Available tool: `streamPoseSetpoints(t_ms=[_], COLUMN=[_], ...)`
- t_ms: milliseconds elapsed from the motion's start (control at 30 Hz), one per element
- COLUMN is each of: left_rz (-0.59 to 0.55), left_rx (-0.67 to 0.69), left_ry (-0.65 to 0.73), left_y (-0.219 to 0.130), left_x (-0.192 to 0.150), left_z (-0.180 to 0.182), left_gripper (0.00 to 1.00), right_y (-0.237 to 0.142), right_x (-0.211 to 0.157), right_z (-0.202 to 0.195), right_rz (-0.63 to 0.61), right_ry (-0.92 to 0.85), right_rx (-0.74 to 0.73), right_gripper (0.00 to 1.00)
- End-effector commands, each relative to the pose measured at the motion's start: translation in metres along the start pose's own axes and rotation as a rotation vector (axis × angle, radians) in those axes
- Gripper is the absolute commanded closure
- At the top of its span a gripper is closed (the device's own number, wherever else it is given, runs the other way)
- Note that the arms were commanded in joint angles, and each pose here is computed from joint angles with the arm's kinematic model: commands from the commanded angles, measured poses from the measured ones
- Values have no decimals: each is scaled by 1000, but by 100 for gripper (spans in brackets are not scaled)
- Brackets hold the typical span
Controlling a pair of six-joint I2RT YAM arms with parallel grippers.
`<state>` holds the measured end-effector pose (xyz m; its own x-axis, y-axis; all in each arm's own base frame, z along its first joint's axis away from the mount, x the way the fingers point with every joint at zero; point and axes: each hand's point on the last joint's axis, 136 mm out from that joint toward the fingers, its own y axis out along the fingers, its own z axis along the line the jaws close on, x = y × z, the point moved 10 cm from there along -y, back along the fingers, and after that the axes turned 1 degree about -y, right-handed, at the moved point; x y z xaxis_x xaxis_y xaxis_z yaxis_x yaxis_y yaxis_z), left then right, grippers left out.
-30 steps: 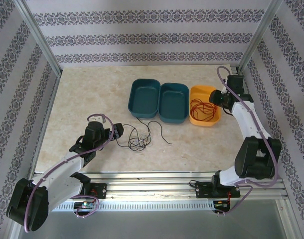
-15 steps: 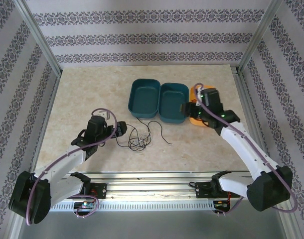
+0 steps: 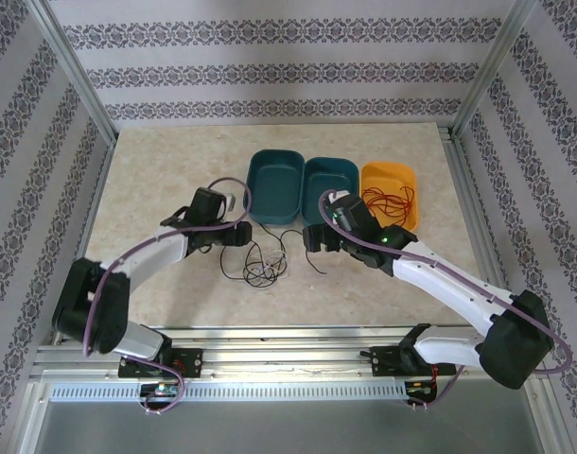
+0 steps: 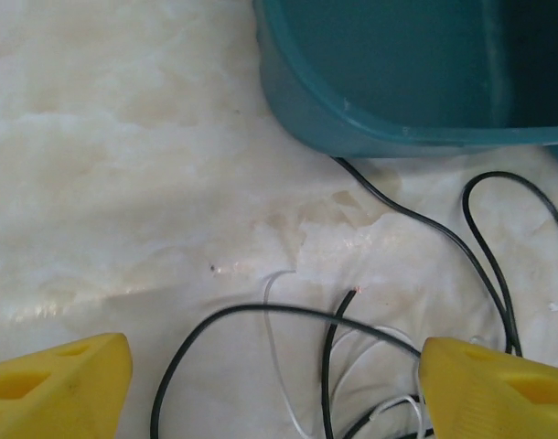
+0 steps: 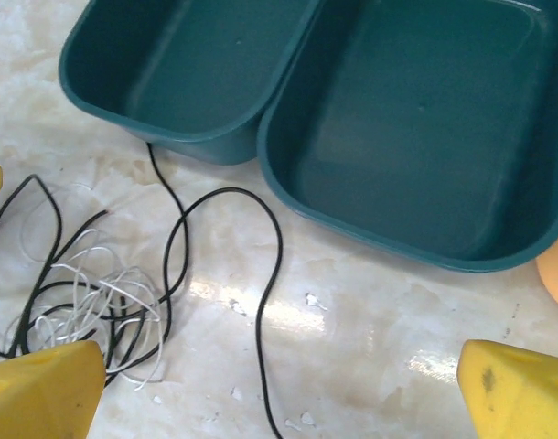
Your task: Untangle the cables
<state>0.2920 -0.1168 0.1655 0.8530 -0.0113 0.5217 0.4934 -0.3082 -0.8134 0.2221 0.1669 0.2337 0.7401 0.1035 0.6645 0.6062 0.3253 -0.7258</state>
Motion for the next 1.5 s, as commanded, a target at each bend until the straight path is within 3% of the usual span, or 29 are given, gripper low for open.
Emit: streamPoseSetpoints(t_ms=[0, 233, 433, 633, 767, 933, 1167, 1333, 1467], left_rz=[167, 195, 227, 208, 164, 157, 232, 174, 128], left_rx=[-17, -125, -115, -69, -102, -143, -132, -131, -100], left_ry=[178, 491, 592, 682, 671, 666, 654, 646, 634], left_y=[4, 4, 12, 27, 32, 44, 62, 56, 47], left_x=[-9, -9, -3, 2, 12, 15, 15, 20, 24], left_z=[-1, -6, 4, 8, 4, 2, 6, 3, 3], left_gripper=[18, 19, 20, 25, 32, 34, 50, 81, 92], right_y=[-13, -42, -51, -50, -43, -31, -23, -16, -9], right_x=[-2, -7, -16, -23, -21, -16, -7, -8, -7], right_z=[-7, -21, -24, -25, -24, -21, -17, -16, -16], right_rz=[-79, -262, -387, -395, -345, -297, -260, -251, -232], right_ry=[20, 81, 35, 8, 6, 9, -6, 1, 37], right_rx=[-29, 17, 91, 115, 83, 60, 46, 42, 17], right_gripper=[1, 2, 2, 2, 2, 2, 1, 2, 2])
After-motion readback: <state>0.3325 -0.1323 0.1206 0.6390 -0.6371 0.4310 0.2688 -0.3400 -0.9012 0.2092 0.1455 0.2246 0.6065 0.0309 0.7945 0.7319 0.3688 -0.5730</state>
